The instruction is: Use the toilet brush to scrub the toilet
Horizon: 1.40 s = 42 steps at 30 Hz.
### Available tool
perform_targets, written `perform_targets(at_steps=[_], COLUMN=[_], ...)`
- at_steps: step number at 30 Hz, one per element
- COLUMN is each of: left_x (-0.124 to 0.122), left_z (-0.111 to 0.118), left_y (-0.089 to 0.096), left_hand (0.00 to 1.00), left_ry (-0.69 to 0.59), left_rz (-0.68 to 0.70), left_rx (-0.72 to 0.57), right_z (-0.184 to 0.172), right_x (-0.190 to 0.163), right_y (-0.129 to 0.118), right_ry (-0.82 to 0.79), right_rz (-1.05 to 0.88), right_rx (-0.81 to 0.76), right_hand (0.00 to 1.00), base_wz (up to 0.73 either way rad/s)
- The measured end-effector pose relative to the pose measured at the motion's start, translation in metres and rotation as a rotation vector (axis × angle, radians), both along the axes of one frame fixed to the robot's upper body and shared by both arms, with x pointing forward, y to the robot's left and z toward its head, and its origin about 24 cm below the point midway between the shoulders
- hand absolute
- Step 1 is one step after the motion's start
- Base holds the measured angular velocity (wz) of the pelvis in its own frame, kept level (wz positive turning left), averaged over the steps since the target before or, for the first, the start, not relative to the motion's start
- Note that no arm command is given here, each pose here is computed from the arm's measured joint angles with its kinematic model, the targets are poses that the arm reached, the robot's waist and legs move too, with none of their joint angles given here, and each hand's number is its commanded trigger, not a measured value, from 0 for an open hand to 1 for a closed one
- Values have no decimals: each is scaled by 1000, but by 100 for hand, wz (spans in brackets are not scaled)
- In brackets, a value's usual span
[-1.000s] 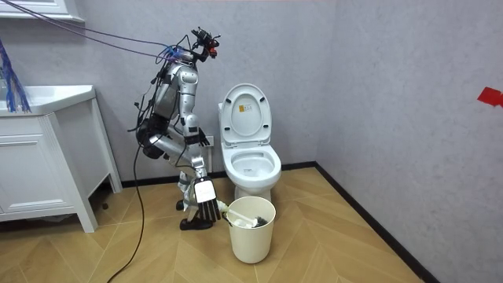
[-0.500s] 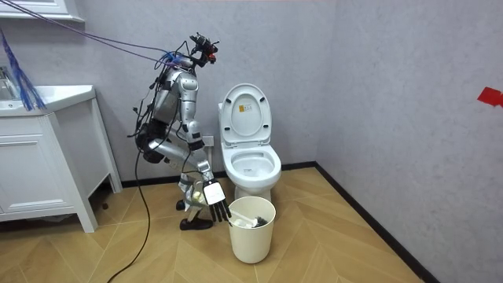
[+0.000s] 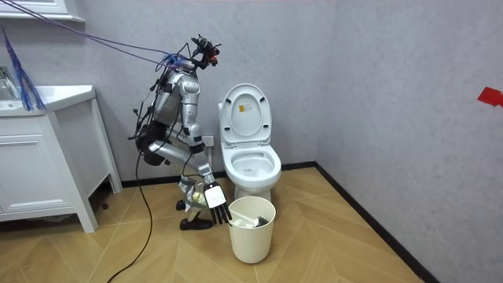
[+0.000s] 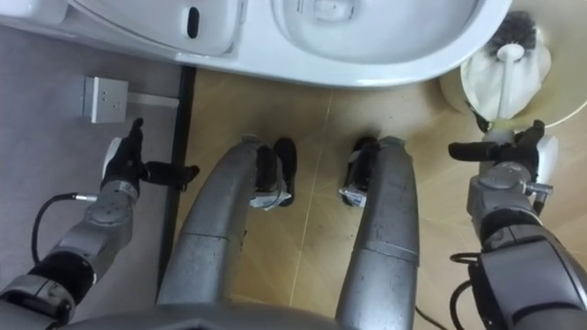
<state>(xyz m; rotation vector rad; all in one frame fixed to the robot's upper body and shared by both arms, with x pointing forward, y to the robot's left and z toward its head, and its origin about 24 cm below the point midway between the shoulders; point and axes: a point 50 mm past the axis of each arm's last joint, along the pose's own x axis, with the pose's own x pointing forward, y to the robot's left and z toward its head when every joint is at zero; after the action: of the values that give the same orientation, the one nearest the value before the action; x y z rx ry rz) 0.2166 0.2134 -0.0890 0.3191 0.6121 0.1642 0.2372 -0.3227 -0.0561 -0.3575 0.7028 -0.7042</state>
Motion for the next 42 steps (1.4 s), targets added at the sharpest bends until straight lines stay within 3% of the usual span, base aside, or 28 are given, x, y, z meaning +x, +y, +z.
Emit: perform_targets(at_steps=[14, 15, 16, 17, 24, 42], left_x=[-12, -12, -13, -14, -27, -28], left_z=[-6, -6, -6, -6, -10, -8], left_y=[-2, -2, -3, -3, -4, -3], left_hand=[0, 0, 0, 0, 0, 0], left_ry=[26, 27, 28, 29, 51, 44], left_rz=[-6, -5, -5, -5, -2, 14], left_rx=[-9, -10, -10, -10, -20, -9], right_z=[-6, -6, -6, -7, -11, -26], right_x=[-9, -10, -10, -11, -23, -52], right_y=[-2, -2, -2, -3, -11, -17], right_ry=[23, 24, 25, 29, 67, 188], right_rz=[23, 21, 20, 17, -43, -156], right_rx=[5, 6, 6, 6, -5, 22], right_hand=[0, 39, 56, 100, 100, 100], base_wz=[1, 0, 0, 0, 0, 0])
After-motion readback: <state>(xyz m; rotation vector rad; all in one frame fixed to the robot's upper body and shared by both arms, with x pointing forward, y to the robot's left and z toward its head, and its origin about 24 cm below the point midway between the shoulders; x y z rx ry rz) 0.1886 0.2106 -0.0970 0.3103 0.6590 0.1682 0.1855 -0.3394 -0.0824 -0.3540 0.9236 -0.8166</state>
